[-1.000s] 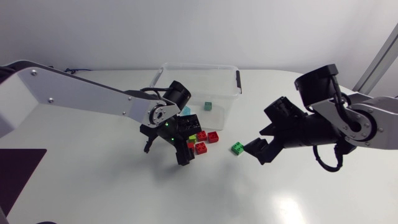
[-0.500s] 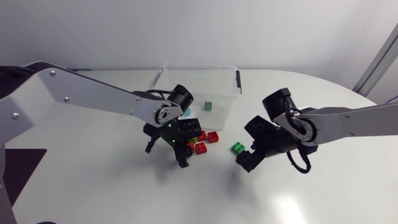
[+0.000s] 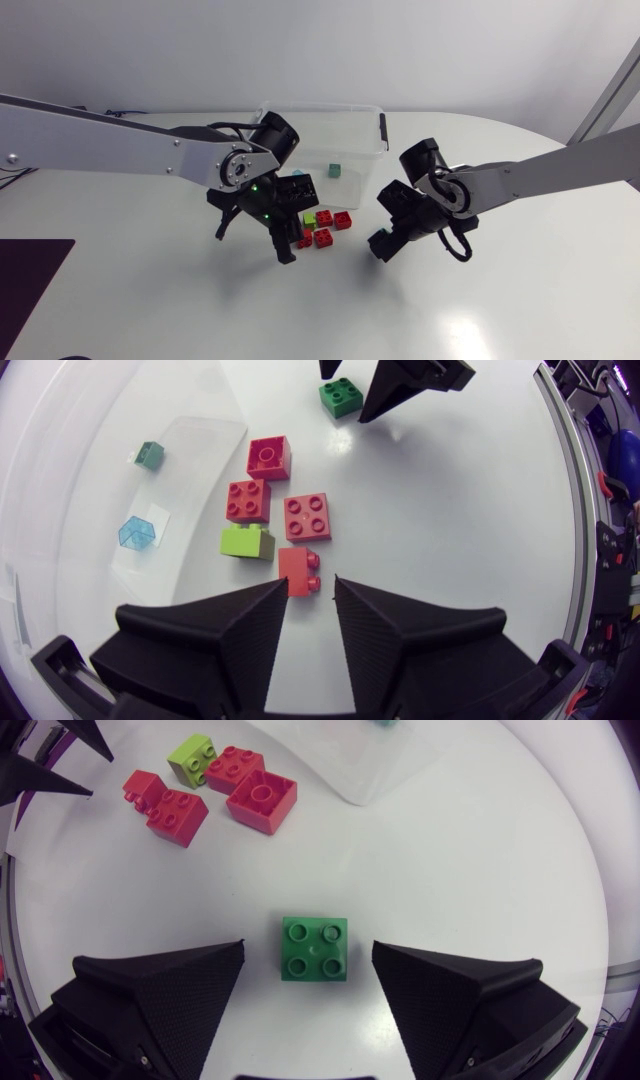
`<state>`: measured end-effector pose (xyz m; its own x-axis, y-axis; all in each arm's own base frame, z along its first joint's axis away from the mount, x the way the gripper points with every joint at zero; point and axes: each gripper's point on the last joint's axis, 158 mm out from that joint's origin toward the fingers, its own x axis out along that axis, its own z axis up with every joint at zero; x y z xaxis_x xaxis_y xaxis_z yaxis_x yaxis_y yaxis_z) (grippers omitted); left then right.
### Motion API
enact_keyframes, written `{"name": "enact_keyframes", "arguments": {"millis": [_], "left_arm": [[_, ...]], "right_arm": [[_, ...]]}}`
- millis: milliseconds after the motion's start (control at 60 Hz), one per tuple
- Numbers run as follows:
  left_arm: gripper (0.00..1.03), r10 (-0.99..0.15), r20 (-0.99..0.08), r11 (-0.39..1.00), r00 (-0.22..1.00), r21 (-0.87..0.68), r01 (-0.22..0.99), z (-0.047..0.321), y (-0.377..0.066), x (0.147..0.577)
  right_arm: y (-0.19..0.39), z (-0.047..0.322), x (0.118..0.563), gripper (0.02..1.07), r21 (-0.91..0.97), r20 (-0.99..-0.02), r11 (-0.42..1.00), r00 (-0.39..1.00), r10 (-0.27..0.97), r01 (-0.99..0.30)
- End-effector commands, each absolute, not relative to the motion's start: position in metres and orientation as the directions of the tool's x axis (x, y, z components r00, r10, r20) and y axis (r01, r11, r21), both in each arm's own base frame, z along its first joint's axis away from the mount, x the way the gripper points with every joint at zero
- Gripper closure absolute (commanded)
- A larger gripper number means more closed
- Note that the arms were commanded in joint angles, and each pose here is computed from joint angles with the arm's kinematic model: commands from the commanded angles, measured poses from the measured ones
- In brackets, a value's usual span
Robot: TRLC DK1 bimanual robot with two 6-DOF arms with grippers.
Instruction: Place the duplo bricks in the container
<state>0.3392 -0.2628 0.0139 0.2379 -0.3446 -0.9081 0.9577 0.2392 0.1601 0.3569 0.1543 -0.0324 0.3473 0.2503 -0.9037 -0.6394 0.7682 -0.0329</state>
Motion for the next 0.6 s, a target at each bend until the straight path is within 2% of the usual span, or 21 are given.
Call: {"name": "enact_keyframes", "arguments": {"millis": [0, 33, 100, 117, 217, 583], "left_arm": [[0.67, -0.321, -0.927, 0.208, 0.192, 0.128, 0.970, -0.004, -0.255, 0.330], [0.63, -0.319, -0.929, 0.206, 0.188, 0.126, 0.970, -0.006, -0.255, 0.330], [0.37, -0.314, -0.932, 0.203, 0.181, 0.120, 0.972, -0.010, -0.256, 0.331], [0.33, -0.313, -0.933, 0.202, 0.178, 0.118, 0.972, -0.011, -0.256, 0.331], [0.21, -0.307, -0.936, 0.197, 0.169, 0.111, 0.974, -0.018, -0.259, 0.334], [0.21, -0.289, -0.947, 0.187, 0.141, 0.089, 0.978, -0.031, -0.271, 0.343]], "right_arm": [[0.153, -0.035, 0.362, 0.16, -0.044, -0.905, 0.768, 0.351, 0.241, -0.639], [0.153, -0.035, 0.361, 0.16, -0.044, -0.905, 0.767, 0.350, 0.241, -0.641], [0.153, -0.037, 0.359, 0.16, -0.043, -0.907, 0.765, 0.346, 0.239, -0.643], [0.152, -0.037, 0.359, 0.16, -0.043, -0.908, 0.764, 0.345, 0.239, -0.644], [0.152, -0.037, 0.358, 0.16, -0.043, -0.909, 0.763, 0.343, 0.238, -0.645], [0.150, -0.036, 0.357, 0.16, -0.043, -0.907, 0.763, 0.346, 0.241, -0.645]]}}
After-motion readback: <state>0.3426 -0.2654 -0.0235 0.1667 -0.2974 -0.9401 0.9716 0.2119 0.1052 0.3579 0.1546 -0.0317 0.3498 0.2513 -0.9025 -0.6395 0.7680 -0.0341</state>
